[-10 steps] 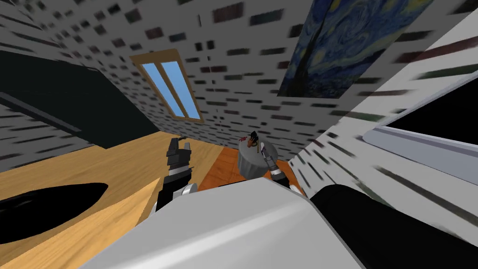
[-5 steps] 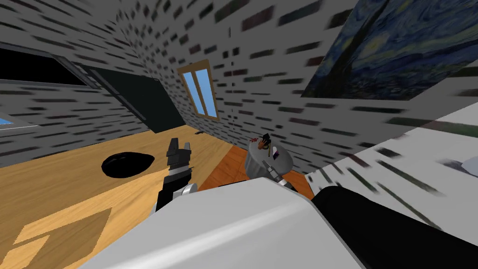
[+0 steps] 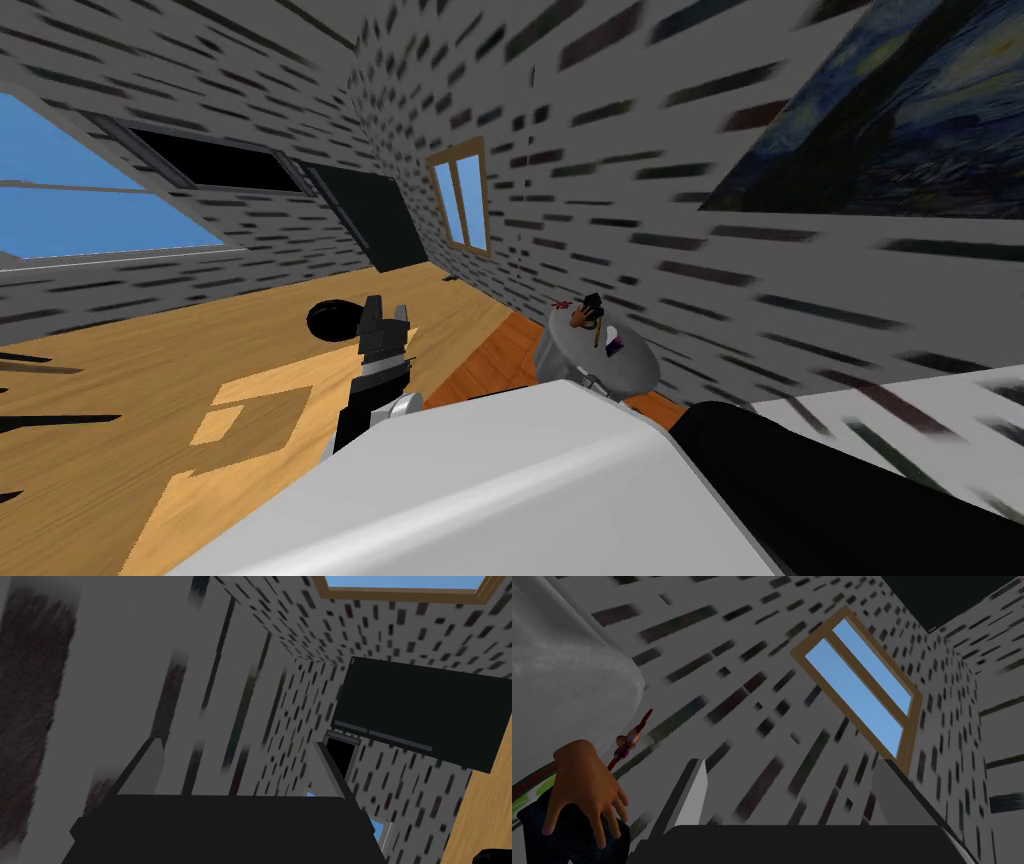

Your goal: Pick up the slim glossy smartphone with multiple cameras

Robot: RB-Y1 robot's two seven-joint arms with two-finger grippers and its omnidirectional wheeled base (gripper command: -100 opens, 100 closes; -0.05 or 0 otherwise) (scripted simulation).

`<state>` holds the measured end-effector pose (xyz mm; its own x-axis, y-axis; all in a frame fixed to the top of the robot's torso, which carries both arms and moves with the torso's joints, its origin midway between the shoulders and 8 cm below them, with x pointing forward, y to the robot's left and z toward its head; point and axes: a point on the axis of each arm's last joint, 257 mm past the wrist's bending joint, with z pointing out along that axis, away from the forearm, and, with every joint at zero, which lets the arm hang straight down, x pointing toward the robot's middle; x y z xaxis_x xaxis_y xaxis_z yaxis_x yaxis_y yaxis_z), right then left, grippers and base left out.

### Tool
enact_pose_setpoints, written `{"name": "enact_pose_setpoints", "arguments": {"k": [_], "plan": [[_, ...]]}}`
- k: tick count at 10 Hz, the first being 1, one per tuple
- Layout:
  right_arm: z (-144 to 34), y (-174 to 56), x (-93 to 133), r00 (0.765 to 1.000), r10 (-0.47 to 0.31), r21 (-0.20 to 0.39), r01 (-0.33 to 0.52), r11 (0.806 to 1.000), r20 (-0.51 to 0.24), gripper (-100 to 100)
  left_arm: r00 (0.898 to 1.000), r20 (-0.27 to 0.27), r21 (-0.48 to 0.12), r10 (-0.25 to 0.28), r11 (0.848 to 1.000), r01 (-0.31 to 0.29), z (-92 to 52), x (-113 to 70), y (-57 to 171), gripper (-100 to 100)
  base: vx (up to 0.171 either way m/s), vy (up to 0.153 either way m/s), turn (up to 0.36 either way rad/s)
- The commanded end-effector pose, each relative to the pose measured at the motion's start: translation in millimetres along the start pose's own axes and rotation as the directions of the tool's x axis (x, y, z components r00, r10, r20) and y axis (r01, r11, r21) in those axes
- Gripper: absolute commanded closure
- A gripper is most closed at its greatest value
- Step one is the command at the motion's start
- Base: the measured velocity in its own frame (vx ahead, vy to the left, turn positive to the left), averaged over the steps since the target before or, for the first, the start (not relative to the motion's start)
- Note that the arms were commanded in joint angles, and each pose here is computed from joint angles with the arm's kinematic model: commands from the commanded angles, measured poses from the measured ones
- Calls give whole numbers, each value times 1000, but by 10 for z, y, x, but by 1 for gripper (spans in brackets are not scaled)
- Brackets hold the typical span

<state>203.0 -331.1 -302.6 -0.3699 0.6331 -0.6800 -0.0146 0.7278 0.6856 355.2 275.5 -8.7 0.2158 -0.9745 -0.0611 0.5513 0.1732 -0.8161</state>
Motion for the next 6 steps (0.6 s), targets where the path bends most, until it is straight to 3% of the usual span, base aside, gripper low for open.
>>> {"name": "enact_pose_setpoints", "arguments": {"k": [1, 2, 3, 4, 5, 6], "plan": [[-192, -198, 153, 996, -40, 49, 44, 998, -83, -100, 1000, 0, 0, 0, 1000, 0, 0, 0, 0, 0, -21, 19, 411], [-199, -205, 147, 994, -51, 45, 56, 997, -97, -100, 1000, 0, 0, 0, 1000, 0, 0, 1, 0, 0, -15, 2, 154], [-375, -370, 271, 984, -77, 81, 91, 993, -163, -100, 1000, 0, 0, 0, 1000, 0, 0, -1, 0, 0, -17, 10, 307], [-382, -378, 262, 980, -88, 76, 103, 992, -178, -100, 1000, 0, 0, 0, 1000, 0, 0, 0, 0, 0, -14, 0, 157], [-567, -536, 370, 963, -112, 107, 142, 984, -244, -100, 1000, 0, 0, 0, 1000, 0, 0, -1, 0, 0, -17, 1, 253], [-575, -544, 358, 958, -124, 100, 154, 983, -259, -100, 1000, 0, 0, 0, 1000, 0, 0, 0, 0, 0, -14, -6, 206]]}}
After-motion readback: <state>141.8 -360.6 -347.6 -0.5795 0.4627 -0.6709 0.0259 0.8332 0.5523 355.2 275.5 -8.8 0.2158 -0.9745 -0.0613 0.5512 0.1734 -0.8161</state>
